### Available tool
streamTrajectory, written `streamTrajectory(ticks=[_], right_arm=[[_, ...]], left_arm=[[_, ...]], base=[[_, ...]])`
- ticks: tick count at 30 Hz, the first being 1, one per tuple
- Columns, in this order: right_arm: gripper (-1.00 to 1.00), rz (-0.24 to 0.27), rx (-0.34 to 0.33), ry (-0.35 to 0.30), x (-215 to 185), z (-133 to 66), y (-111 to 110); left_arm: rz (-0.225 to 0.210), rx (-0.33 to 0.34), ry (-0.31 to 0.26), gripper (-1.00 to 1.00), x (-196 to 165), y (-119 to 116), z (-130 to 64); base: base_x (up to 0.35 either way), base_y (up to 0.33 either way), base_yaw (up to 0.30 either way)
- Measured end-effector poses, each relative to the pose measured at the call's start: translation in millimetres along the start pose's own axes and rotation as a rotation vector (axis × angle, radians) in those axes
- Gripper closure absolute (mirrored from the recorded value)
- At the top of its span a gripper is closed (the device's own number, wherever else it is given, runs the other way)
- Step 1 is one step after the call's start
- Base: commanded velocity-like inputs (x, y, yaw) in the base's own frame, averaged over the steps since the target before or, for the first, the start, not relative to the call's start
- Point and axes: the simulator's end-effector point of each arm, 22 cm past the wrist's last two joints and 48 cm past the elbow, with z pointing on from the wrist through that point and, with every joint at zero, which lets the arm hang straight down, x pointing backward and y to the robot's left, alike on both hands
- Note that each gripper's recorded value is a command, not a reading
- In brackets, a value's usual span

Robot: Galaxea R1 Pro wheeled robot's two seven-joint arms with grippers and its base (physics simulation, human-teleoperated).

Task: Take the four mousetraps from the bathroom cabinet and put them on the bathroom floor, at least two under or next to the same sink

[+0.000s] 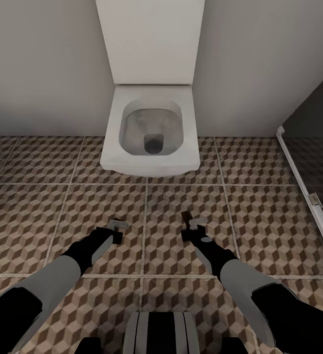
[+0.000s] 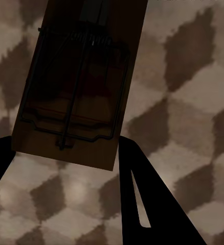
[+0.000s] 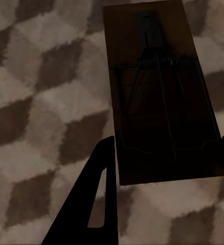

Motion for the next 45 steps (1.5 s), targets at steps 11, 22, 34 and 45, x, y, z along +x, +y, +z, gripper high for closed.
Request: streamTrajectory(ticks=[11,22,34,45], right_arm=[[1.00,-0.008,0.000,-0.053,-11.0,-0.3,0.0],[1.00,-0.008,0.000,-0.052,-10.2,-0.3,-0.1],[1.00,-0.020,0.000,-0.092,-3.0,-2.2,-0.2],[1.00,-0.051,-0.006,-0.104,-2.3,-2.9,1.7]], left_arm=[[0.000,0.008,-0.007,1.00,-3.0,-4.9,-1.2],[0.000,0.009,-0.008,1.00,-3.1,-5.7,-1.3],[0.000,0.008,-0.008,1.00,-3.4,-5.6,-1.3],[0.000,0.009,-0.008,1.00,-3.5,-6.0,-1.4]], base=[[0.000,0.000,0.000],[0.000,0.000,0.000],[0.000,0.000,0.000],[0.000,0.000,0.000]])
